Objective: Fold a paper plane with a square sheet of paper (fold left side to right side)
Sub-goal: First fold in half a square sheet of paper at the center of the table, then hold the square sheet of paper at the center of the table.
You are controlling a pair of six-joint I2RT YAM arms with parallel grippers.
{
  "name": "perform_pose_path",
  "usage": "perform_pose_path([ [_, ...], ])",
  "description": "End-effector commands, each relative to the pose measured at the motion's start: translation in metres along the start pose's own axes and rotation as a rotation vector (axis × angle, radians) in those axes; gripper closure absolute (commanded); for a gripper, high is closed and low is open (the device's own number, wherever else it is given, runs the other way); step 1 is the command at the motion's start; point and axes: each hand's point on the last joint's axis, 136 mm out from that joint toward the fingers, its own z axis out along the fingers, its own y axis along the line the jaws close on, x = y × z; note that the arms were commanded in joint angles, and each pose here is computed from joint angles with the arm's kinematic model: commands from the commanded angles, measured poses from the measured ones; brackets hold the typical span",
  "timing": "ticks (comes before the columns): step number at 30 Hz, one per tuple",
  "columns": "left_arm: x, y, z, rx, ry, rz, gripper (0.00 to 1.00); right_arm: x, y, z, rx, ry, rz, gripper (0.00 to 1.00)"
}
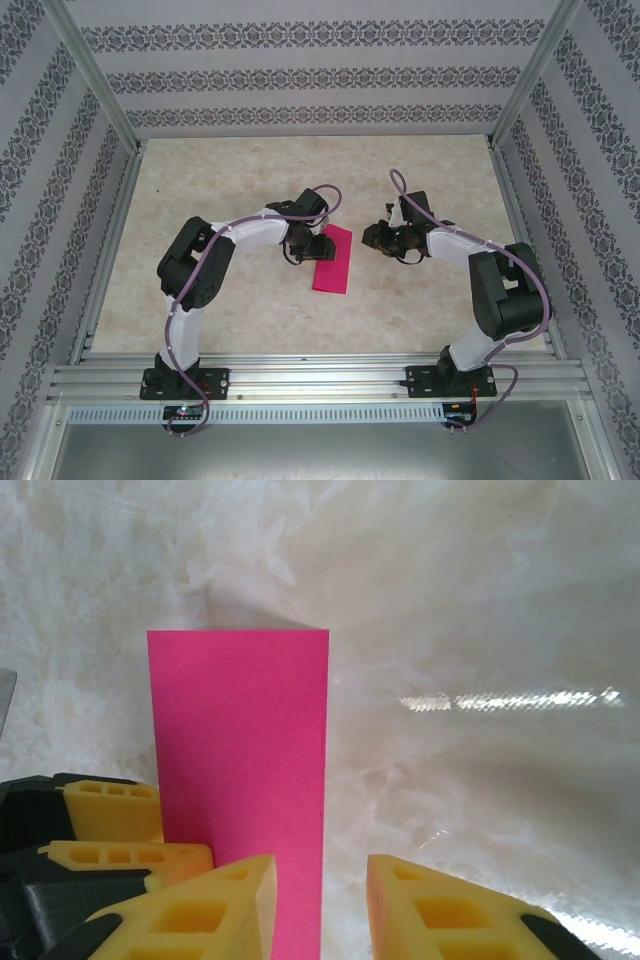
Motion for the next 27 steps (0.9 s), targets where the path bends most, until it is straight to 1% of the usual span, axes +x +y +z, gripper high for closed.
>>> perform_pose_path([
  [1,0.006,-0.001,0.011,-0.019,0.03,0.026,0.52,0.005,0.013,0.012,-0.058,0.022,-0.003,0.75],
  [8,0.007,0.0,0.011,-0.021,0.034,0.025,0.51,0.017,0.031,0.035,-0.076,0.075,-0.031,0.81],
  [15,0.007,-0.001,0.011,-0.021,0.034,0.027,0.51,0.024,0.033,0.051,-0.06,0.109,-0.032,0.82],
  [20,0.006,-0.001,0.011,-0.02,0.033,0.025,0.52,0.03,0.025,0.058,-0.022,0.134,-0.025,0.83],
  [27,0.005,-0.002,0.009,-0.02,0.027,0.027,0.51,0.044,-0.001,0.066,0.068,0.184,0.004,0.83],
])
